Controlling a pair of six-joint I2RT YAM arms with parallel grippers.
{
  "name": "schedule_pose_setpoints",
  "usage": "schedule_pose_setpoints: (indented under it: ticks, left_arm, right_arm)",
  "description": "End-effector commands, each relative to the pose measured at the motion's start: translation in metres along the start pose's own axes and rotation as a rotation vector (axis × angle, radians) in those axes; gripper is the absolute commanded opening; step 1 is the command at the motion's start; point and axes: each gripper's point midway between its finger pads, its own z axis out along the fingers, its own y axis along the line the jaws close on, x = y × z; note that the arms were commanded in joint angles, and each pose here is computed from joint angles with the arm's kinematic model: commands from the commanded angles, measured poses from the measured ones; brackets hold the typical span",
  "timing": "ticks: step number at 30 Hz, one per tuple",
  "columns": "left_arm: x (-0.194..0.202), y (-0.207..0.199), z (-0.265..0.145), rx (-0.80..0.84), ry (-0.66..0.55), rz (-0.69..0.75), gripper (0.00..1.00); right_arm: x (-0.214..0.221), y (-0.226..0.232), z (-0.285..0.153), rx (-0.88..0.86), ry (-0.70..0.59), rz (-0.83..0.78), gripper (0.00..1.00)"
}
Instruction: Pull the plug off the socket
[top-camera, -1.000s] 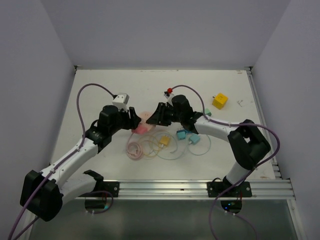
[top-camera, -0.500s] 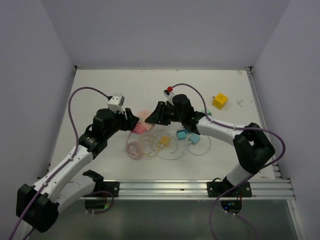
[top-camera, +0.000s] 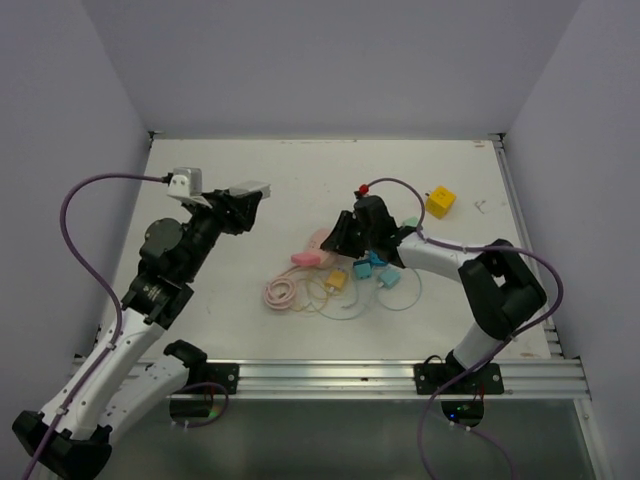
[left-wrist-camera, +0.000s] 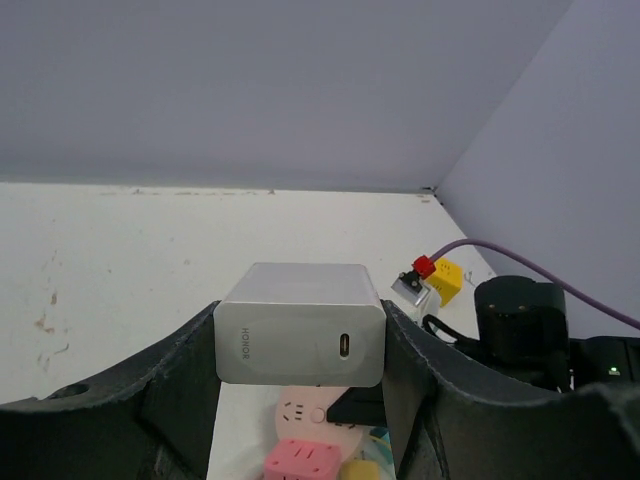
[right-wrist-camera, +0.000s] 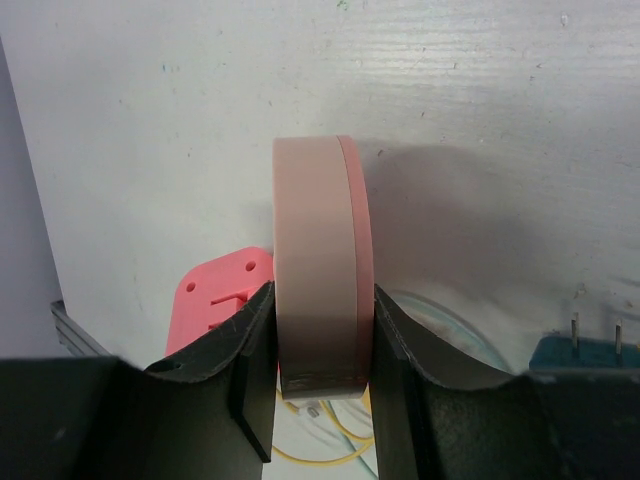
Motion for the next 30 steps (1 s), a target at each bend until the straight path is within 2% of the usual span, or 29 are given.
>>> schedule_pose_setpoints:
  ticks: [1,8,9,12,14,17,23,24,30]
  left_arm:
    - [0.003,0.008,0.012,-0.048,0.002,-0.026,0.0]
    - [0.059,0.033,0.039,-0.157,0.177,-0.033,0.0]
    - [0.073,0.036,0.039,-0.159,0.231,-0.027,0.0]
    - [0.096,0.045,0.05,-0.165,0.301,-0.023,0.0]
    - [0.101,0.04,0.061,-0.119,0.307,-0.019,0.01]
    - [0.135,0.047,0.077,-0.105,0.396,-0.005,0.05]
    - [0.172,0.043,0.11,-0.022,0.498,0.032,0.11]
    - [0.192,0.043,0.114,0.002,0.55,0.025,0.11]
    - [0.221,0.025,0.149,0.096,0.567,0.027,0.11]
  right_arm:
    - [-0.013,-0.011,-0.009,0.035,-0.067,-0.04,0.0]
    - [-0.029,0.035,-0.037,-0.203,-0.112,-0.104,0.0]
    - [-0.029,0.05,-0.045,-0.277,-0.112,-0.13,0.0]
    - [-0.027,0.067,-0.056,-0.367,-0.106,-0.17,0.0]
    - [-0.024,0.079,-0.069,-0.434,-0.102,-0.211,0.0]
    - [-0.022,0.094,-0.088,-0.509,-0.109,-0.282,0.0]
    - [-0.021,0.104,-0.109,-0.563,-0.138,-0.356,0.0]
    - [-0.02,0.104,-0.11,-0.565,-0.14,-0.361,0.0]
    - [-0.012,0.102,-0.116,-0.583,-0.131,-0.356,0.0]
